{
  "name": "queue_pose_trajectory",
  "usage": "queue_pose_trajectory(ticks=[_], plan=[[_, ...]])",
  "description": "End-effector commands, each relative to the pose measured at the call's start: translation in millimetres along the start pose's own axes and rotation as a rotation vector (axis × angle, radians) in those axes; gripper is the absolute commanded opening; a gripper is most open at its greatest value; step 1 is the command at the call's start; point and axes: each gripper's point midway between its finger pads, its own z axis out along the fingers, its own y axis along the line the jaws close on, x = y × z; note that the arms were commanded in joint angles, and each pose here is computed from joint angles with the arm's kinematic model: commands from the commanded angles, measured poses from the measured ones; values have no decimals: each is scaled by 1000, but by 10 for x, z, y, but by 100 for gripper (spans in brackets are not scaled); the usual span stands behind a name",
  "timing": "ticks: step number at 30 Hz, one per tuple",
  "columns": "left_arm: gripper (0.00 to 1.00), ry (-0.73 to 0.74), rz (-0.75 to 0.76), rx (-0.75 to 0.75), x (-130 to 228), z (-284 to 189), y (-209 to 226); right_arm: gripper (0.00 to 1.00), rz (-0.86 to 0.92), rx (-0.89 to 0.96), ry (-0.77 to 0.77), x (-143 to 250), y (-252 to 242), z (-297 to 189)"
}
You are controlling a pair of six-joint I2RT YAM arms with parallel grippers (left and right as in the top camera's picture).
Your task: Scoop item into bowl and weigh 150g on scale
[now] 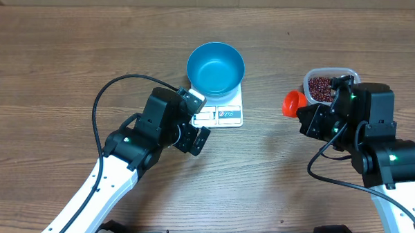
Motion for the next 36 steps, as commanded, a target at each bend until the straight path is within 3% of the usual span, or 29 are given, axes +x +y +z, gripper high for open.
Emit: queue_pose_trajectory(ticks=[1, 21, 27, 36], plan=[[99, -17, 7, -11, -84, -35, 29, 4, 3, 3, -31, -84, 16, -61], [100, -23, 8, -11, -97, -35, 29, 4, 3, 2, -31, -84, 17, -61], [100, -21, 8, -11, -91, -35, 29, 4, 30, -80, 18, -5, 162, -84], [99, -21, 8, -11, -91, -35, 29, 3, 12, 16, 96, -373, 83, -318]])
